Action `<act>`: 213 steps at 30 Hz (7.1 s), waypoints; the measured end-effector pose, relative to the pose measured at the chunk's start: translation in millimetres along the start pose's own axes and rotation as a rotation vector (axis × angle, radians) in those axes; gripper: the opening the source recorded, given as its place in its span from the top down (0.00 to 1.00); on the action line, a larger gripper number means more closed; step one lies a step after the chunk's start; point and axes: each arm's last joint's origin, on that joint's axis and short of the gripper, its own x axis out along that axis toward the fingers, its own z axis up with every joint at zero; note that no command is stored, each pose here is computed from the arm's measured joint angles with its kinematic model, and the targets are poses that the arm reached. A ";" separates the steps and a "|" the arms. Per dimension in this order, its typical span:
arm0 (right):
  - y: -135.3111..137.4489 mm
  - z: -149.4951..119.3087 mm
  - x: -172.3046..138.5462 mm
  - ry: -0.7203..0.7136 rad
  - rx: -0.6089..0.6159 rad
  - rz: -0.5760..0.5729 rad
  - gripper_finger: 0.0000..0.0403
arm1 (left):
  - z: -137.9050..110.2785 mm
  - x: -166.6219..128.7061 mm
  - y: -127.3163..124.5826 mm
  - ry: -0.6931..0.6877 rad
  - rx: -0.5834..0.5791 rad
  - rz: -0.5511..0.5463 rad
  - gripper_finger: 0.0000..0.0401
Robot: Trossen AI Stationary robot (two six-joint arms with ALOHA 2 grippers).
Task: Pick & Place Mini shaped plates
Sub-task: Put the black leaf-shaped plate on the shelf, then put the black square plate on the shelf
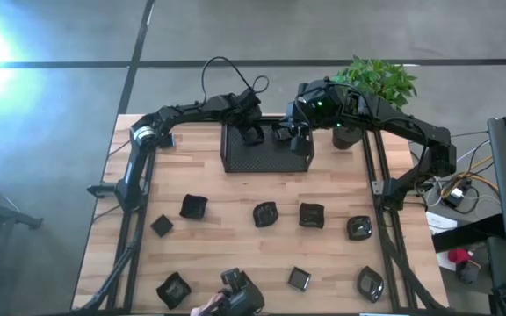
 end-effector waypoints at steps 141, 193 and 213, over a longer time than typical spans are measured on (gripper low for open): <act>318.7 -180.6 53.5 0.614 0.253 0.482 0.79 | -142.6 -267.7 -121.0 -0.620 0.245 -0.114 0.90; 345.0 -192.1 77.1 0.601 0.429 0.537 0.98 | -148.0 -256.2 -124.6 -0.584 0.238 -0.120 0.90; 265.3 -130.7 74.6 0.396 0.308 0.533 0.98 | -148.5 -255.3 -124.9 -0.582 0.258 -0.115 0.90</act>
